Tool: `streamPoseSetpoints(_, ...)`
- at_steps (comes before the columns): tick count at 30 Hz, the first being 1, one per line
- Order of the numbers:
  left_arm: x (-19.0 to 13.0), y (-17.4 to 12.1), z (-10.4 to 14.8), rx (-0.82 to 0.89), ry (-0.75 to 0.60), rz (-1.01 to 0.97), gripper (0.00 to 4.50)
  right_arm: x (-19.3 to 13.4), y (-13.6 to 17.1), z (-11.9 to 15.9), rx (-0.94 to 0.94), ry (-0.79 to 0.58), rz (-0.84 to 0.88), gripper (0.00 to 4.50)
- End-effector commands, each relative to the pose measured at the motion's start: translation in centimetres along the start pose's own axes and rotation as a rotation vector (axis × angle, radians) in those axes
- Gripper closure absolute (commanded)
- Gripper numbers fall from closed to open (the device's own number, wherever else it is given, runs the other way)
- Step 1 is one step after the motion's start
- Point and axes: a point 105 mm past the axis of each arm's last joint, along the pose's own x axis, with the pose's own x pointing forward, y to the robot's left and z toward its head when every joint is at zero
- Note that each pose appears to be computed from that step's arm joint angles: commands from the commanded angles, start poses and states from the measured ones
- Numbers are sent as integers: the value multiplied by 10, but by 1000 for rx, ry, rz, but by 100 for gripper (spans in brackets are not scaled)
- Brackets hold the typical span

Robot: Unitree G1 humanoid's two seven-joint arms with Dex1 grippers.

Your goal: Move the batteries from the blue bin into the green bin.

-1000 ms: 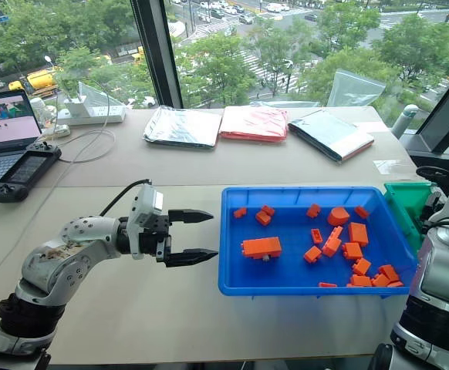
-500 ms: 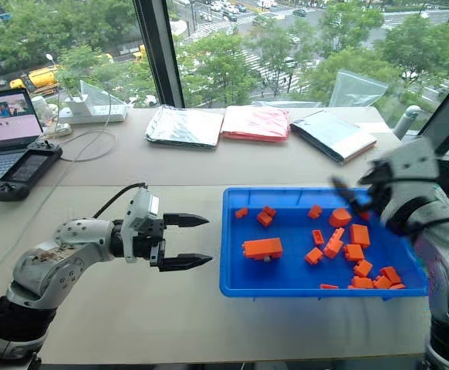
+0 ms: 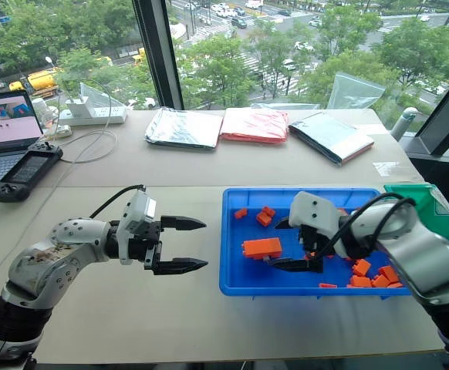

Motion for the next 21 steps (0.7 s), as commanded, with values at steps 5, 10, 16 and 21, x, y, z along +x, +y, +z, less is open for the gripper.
streamPoseSetpoints(5, 1, -2, 9, 51, -31, 19, 0, 21, -20, -6, -107, 49, -26, 1)
streamPoseSetpoints(10, 1, -4, 7, 51, -30, 25, 0, 26, -18, -9, -103, 53, -13, 1)
streamPoseSetpoints(16, 2, -4, 8, 48, -33, 29, 0, 26, -19, -10, -91, 53, -15, 138)
streamPoseSetpoints(21, 4, -3, 8, 48, -36, 29, 0, 24, -20, -9, -86, 52, -21, 305)
